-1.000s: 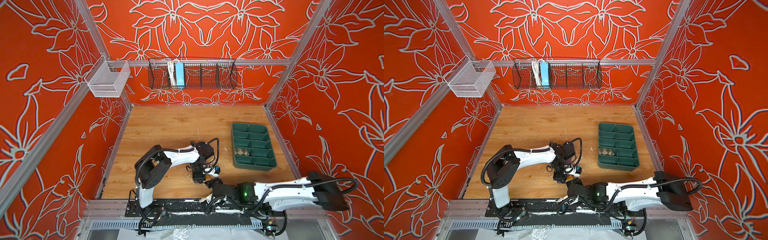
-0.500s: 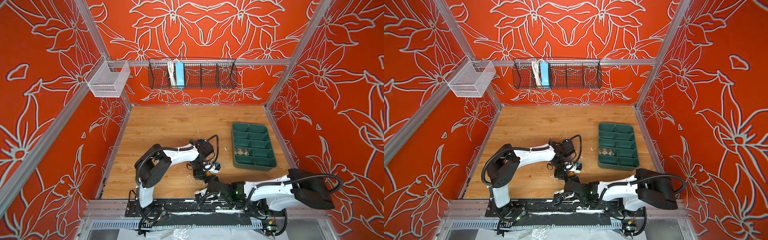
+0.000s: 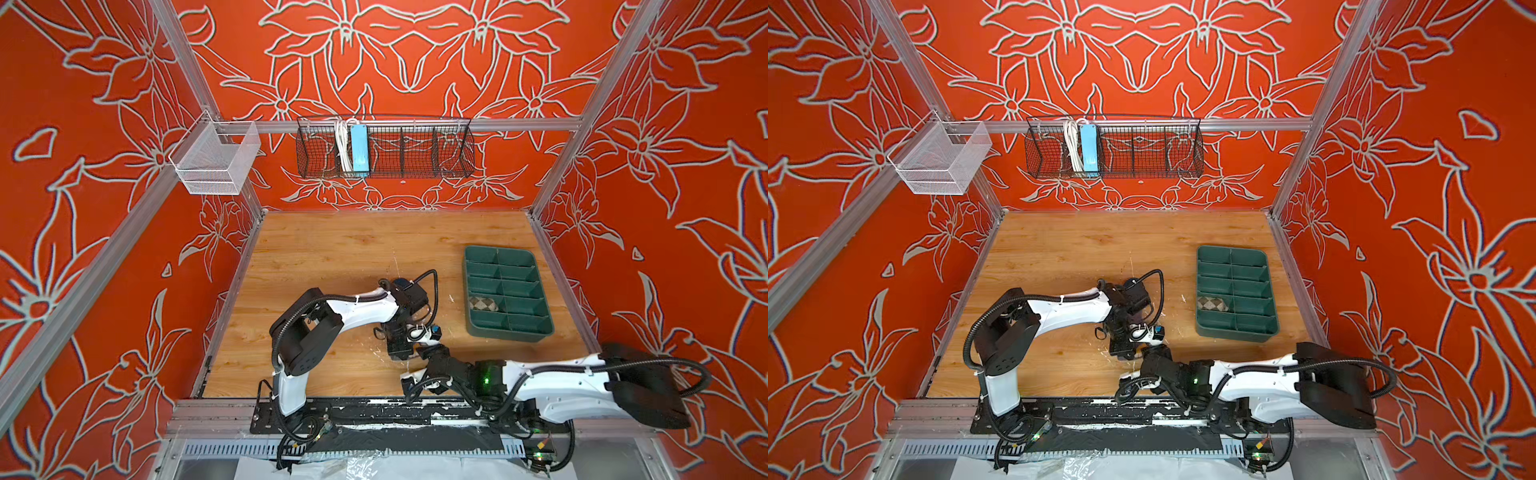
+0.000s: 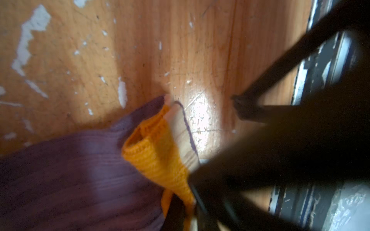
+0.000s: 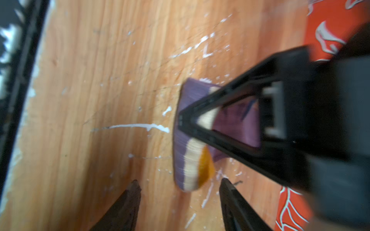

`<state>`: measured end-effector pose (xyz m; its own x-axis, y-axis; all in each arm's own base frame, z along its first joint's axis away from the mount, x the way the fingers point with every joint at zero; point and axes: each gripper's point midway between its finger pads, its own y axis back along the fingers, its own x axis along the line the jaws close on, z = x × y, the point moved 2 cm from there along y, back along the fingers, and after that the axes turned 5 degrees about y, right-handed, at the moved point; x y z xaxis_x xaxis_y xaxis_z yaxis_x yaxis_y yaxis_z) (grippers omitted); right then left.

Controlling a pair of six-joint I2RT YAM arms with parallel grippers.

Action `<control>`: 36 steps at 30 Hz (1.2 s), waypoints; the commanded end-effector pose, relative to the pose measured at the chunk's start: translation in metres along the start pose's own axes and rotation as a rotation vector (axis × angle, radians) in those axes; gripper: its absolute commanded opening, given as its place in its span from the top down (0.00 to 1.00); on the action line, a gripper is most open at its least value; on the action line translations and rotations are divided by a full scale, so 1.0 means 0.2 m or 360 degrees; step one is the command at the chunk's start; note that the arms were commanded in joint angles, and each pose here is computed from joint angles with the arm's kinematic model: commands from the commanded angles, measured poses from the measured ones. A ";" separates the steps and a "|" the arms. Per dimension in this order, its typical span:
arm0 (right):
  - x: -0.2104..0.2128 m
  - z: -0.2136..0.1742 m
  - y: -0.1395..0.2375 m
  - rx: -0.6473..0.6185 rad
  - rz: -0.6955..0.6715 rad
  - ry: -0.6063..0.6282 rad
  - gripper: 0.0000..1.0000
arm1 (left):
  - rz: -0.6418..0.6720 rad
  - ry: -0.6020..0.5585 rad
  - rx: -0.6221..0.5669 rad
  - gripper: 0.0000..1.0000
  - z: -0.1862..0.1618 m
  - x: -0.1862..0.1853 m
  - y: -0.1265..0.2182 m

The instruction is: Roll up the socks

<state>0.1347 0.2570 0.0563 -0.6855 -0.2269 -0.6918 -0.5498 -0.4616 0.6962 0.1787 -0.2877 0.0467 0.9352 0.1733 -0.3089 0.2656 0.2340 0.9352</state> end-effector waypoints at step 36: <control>0.27 -0.06 0.10 0.0373 0.1114 -0.0274 1.00 | 0.1117 0.0002 -0.0341 0.52 -0.25 0.15 0.53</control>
<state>0.1244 0.2602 0.0458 -0.9273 -0.2476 -0.2807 -0.2277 -0.2220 0.9481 0.1950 -0.2243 0.1121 0.9552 0.2545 0.1513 -0.2224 0.2794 0.9341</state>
